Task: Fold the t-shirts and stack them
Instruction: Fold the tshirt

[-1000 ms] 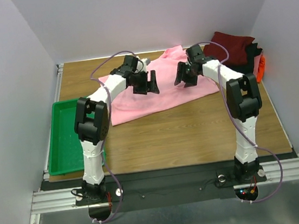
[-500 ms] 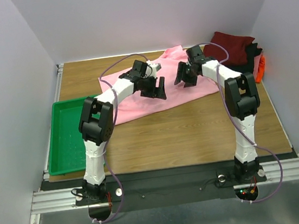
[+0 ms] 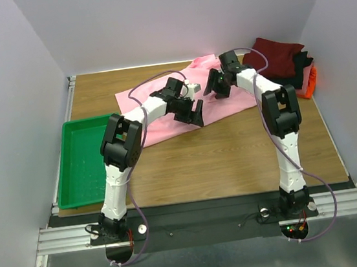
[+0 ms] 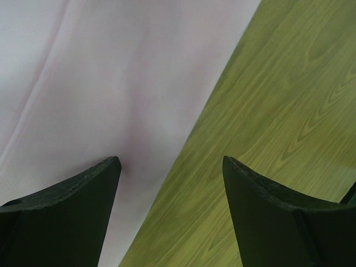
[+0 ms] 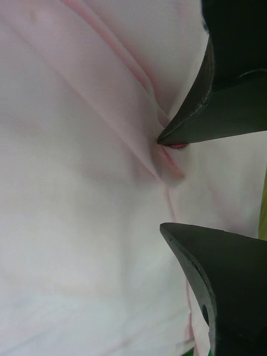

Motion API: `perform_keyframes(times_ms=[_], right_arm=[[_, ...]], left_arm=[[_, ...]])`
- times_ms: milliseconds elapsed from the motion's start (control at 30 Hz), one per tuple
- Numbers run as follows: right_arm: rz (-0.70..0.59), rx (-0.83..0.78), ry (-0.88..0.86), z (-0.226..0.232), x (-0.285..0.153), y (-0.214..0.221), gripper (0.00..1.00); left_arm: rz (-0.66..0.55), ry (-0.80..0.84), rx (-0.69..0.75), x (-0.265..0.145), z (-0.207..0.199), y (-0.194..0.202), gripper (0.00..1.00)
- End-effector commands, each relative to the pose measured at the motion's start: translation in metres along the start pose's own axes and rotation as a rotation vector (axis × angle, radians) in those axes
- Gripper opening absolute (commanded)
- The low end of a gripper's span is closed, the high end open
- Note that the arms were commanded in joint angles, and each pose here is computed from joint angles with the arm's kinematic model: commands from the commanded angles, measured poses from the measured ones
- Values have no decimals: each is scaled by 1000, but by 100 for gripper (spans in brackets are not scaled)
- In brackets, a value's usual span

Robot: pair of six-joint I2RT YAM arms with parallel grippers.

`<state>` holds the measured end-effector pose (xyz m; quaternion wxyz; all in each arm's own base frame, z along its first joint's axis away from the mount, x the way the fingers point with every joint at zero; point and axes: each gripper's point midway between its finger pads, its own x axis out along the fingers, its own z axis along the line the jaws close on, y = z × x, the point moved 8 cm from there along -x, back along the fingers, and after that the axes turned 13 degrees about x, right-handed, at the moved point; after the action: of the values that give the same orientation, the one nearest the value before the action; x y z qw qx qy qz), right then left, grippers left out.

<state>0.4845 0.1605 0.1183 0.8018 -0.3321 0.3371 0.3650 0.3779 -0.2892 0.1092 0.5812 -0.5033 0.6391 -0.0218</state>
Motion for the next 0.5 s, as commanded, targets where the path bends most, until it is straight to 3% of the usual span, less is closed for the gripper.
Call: perform_keyframes(times_ms=[0,467], right_arm=[[-52,6,-106,28,-1,-23,64],[-179,0,-224,69,-19,-57,64]], left_arm=[[-21,38,43,-4,-6,-7,86],[8,31,34,0,-3,1,86]])
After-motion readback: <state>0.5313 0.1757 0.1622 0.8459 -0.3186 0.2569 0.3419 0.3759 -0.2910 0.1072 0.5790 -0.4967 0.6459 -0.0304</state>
